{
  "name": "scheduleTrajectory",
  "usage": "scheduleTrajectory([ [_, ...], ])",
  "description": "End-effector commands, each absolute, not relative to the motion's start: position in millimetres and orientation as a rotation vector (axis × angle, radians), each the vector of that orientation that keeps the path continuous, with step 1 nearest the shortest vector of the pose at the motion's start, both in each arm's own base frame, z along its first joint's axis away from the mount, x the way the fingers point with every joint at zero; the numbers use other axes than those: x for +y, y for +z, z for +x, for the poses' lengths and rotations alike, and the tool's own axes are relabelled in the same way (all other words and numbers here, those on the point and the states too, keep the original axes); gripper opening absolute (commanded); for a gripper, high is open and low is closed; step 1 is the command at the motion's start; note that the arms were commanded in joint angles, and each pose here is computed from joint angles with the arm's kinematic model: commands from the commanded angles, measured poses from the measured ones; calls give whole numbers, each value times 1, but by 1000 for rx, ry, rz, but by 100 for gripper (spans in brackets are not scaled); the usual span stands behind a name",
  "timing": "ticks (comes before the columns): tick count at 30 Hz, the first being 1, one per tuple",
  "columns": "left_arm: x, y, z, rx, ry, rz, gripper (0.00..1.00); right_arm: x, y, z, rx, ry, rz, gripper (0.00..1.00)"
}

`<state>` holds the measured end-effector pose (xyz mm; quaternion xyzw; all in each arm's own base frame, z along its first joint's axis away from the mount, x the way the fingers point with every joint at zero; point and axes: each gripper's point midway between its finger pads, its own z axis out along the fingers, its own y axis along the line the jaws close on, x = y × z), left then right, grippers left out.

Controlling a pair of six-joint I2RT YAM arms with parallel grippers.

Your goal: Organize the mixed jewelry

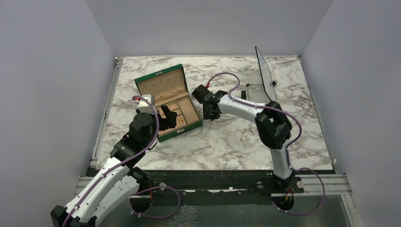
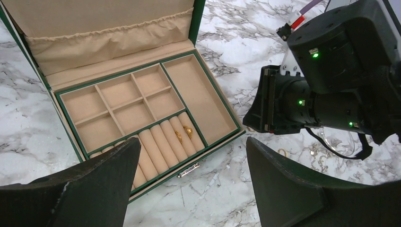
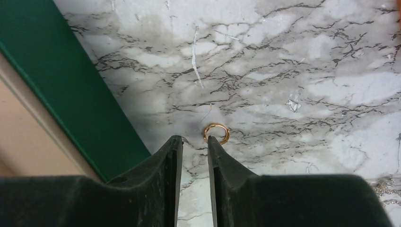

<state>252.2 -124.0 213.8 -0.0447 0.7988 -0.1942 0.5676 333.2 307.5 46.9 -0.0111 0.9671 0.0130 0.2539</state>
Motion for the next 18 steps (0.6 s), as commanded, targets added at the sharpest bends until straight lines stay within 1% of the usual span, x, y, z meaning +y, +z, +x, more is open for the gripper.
scheduleTrajectory([
  [1,-125,226,254,1837,-484,-130,83,295,25,325,2671,-55,-24,30],
  [6,-133,234,250,1803,-542,-83,83,293,15,325,2676,-73,-13,26],
  [12,-133,235,250,1798,-539,-71,83,292,4,322,2685,-78,-5,21],
  [15,-134,233,250,1808,-544,-78,83,291,-1,321,2696,-90,-7,17],
  [18,-136,231,251,1812,-550,-76,83,287,-4,319,2704,-76,7,8],
])
